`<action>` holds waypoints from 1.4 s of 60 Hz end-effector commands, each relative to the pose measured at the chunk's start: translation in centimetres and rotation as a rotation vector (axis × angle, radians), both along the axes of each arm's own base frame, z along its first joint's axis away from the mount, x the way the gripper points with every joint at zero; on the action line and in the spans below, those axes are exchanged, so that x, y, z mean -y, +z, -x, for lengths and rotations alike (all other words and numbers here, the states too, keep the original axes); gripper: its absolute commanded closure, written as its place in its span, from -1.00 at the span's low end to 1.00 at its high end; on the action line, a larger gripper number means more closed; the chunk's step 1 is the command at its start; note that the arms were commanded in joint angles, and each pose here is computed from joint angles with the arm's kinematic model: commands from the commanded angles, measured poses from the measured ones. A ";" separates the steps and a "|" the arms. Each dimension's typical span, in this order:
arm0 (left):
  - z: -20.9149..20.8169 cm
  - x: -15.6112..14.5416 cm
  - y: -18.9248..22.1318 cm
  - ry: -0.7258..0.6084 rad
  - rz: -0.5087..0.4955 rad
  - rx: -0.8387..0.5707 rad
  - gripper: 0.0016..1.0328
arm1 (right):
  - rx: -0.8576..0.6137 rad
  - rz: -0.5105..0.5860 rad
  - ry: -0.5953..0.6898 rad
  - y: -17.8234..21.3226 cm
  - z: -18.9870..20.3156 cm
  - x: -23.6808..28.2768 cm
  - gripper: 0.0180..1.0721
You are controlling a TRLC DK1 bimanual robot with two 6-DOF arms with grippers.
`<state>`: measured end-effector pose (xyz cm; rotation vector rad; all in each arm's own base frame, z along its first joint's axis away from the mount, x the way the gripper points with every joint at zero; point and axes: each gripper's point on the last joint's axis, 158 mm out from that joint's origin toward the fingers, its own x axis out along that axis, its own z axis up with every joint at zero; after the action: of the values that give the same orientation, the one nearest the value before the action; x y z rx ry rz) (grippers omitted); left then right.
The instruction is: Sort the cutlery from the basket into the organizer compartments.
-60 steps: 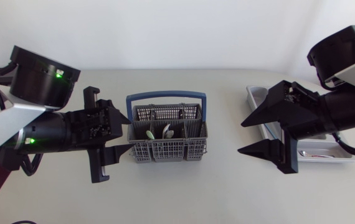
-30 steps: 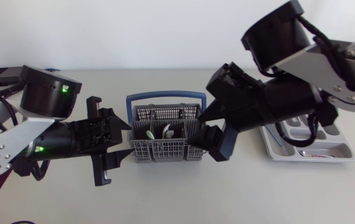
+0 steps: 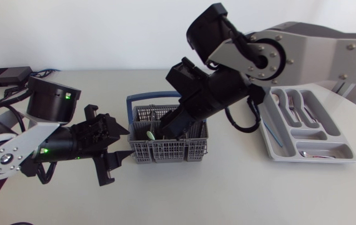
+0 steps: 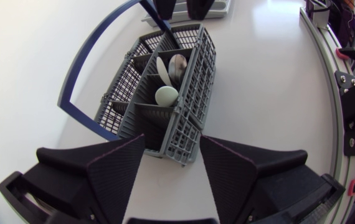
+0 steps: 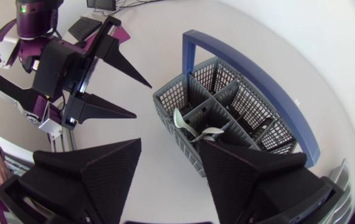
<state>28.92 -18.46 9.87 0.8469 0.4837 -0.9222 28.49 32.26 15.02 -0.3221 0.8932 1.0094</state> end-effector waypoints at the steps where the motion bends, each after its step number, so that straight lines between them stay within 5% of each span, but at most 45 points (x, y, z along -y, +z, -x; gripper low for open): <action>1: 0.6 -0.2 -1.3 0.027 0.023 -0.056 -0.19 | -0.048 -0.004 -0.024 -0.8 0.0 -1.3 -0.12; 50: 1.8 -0.7 -1.9 0.129 0.114 -0.145 -0.19 | -0.073 0.070 -0.069 -4.7 -2.5 -4.5 0.13; 71: 2.0 -0.5 -1.6 0.126 0.133 -0.150 -0.19 | -0.082 0.105 -0.077 -6.5 -3.0 -4.8 0.33; 84: 2.2 -0.3 -1.5 0.119 0.138 -0.149 -0.19 | -0.082 0.105 -0.077 -6.8 -3.1 -4.9 0.64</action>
<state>27.37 -18.19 8.85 0.6426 0.5750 -0.8918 31.43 36.57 8.69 -0.3472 1.0182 0.9219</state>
